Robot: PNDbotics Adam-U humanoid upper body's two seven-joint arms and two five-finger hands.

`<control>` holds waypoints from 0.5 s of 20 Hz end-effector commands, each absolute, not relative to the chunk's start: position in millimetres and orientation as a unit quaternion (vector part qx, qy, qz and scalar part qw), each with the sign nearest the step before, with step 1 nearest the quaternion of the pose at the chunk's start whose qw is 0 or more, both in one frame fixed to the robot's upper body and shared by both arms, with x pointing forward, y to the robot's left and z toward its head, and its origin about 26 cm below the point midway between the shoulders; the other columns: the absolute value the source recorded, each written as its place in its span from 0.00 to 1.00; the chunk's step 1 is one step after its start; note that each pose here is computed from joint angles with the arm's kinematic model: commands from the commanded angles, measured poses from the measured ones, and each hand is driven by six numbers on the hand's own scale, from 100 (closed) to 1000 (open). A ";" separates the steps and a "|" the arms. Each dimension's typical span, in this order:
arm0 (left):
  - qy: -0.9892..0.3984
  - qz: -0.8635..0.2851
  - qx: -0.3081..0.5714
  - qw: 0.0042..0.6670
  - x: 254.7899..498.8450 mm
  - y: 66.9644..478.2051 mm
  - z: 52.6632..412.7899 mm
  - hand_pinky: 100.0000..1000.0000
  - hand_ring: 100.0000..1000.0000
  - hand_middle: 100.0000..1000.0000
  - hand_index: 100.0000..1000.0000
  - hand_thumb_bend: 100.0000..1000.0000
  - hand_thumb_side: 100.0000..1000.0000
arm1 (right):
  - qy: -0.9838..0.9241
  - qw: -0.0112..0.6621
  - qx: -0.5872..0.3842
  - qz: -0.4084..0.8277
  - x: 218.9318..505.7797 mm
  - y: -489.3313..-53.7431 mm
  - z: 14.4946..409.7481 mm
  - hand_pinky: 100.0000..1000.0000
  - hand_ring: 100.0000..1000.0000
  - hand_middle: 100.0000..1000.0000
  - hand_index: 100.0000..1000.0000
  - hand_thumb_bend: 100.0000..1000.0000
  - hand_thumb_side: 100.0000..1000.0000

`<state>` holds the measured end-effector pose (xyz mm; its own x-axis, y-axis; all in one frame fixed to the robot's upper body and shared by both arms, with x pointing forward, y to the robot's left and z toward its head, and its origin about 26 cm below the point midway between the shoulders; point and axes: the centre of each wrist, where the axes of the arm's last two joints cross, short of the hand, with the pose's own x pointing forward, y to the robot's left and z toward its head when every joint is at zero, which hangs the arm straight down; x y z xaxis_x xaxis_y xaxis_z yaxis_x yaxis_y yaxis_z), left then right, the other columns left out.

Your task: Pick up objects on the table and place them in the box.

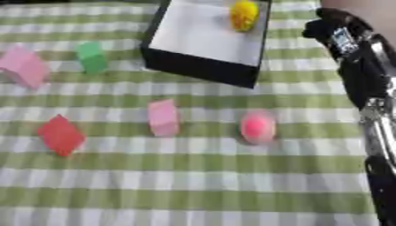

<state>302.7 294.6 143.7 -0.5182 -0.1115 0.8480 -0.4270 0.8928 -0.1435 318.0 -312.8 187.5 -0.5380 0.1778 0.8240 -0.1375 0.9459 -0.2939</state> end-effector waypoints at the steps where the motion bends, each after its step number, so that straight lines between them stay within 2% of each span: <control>1: -0.860 0.158 0.170 0.455 300.6 301.4 150.0 0.74 0.77 0.78 0.79 0.00 0.74 | -0.861 0.456 -0.040 0.221 310.7 -320.4 210.1 0.97 0.77 0.68 0.82 0.00 0.57; 7: -0.861 0.142 0.188 0.452 297.8 310.9 152.5 0.74 0.78 0.79 0.79 0.00 0.73 | -0.825 0.442 -0.085 0.341 297.5 -328.1 241.8 0.95 0.78 0.70 0.82 0.00 0.53; 10: -0.860 0.136 0.194 0.452 296.5 314.1 152.7 0.74 0.78 0.79 0.79 0.00 0.73 | -0.808 0.431 -0.108 0.386 289.7 -328.1 259.1 0.94 0.79 0.71 0.83 0.00 0.47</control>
